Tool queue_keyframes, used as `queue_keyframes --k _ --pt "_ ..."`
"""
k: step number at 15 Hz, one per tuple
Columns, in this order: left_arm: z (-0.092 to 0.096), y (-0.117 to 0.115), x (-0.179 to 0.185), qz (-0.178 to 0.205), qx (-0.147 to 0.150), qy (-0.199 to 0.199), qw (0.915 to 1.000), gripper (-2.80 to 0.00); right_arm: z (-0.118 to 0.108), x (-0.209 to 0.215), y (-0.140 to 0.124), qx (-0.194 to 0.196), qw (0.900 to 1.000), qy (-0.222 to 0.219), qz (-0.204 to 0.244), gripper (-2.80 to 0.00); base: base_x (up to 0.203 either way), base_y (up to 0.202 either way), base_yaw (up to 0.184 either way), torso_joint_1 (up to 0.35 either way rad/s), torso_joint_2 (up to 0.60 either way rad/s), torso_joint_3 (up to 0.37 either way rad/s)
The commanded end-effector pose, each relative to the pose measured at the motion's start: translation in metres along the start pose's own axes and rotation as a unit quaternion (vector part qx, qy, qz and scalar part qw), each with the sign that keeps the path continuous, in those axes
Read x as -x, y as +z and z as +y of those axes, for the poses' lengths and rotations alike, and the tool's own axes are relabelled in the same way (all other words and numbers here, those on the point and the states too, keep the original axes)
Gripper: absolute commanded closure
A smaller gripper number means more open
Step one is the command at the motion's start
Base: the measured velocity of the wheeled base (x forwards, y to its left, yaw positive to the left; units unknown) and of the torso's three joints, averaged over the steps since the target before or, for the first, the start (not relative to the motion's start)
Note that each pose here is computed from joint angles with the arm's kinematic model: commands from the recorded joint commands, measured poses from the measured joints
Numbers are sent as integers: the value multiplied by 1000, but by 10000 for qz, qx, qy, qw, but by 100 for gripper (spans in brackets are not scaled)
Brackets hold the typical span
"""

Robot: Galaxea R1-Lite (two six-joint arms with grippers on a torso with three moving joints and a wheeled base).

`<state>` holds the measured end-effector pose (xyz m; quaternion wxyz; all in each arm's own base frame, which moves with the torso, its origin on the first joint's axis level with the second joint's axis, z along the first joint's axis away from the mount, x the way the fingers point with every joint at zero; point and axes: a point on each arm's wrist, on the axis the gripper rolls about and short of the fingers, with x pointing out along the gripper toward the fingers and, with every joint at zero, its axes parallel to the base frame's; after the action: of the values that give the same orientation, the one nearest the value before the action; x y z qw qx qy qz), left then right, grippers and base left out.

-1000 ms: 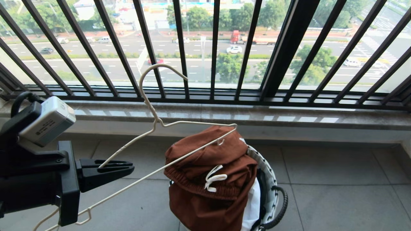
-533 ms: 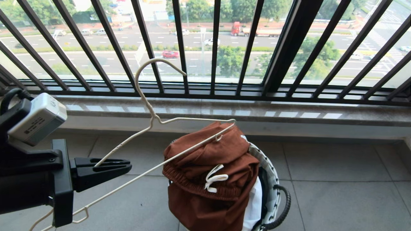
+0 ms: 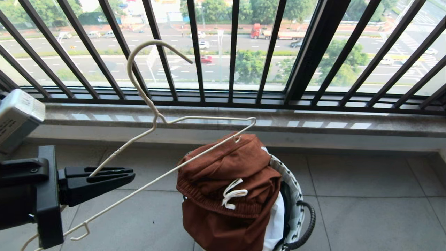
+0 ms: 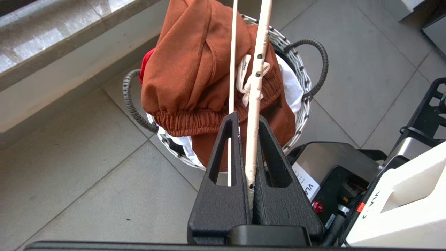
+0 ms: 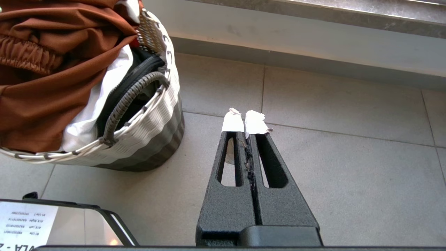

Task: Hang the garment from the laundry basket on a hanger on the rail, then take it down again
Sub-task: Pick up clothes from the basket

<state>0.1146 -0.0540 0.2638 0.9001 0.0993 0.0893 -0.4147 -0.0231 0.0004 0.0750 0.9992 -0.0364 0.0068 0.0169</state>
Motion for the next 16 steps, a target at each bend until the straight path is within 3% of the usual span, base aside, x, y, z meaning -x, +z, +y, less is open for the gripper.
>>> queue_keyframes --k 1,4,7,10,13,16 --pt "-4 7 11 -233 6 57 9997 0 0 0 0 3 10000 3 10 0 0 0 0 0 0 0" --pt "-3 15 14 -347 215 157 9990 0 -1 2 19 10 10000 39 -62 0 0 0 0 0 0 0" --pt "-6 17 20 -443 176 242 9986 0 -4 -15 58 -9 9990 180 410 0 0 0 0 0 0 0" --pt "-7 19 24 -508 144 305 9981 0 -7 -53 107 -49 9948 481 896 0 0 0 0 0 0 0" --pt "-4 23 26 -495 141 791 9955 0 -10 -103 151 -82 9909 692 1152 0 0 0 0 0 0 0" --pt "-4 28 28 -546 134 830 9950 0 4 -144 175 -22 9824 1372 1269 0 0 0 0 0 0 0"
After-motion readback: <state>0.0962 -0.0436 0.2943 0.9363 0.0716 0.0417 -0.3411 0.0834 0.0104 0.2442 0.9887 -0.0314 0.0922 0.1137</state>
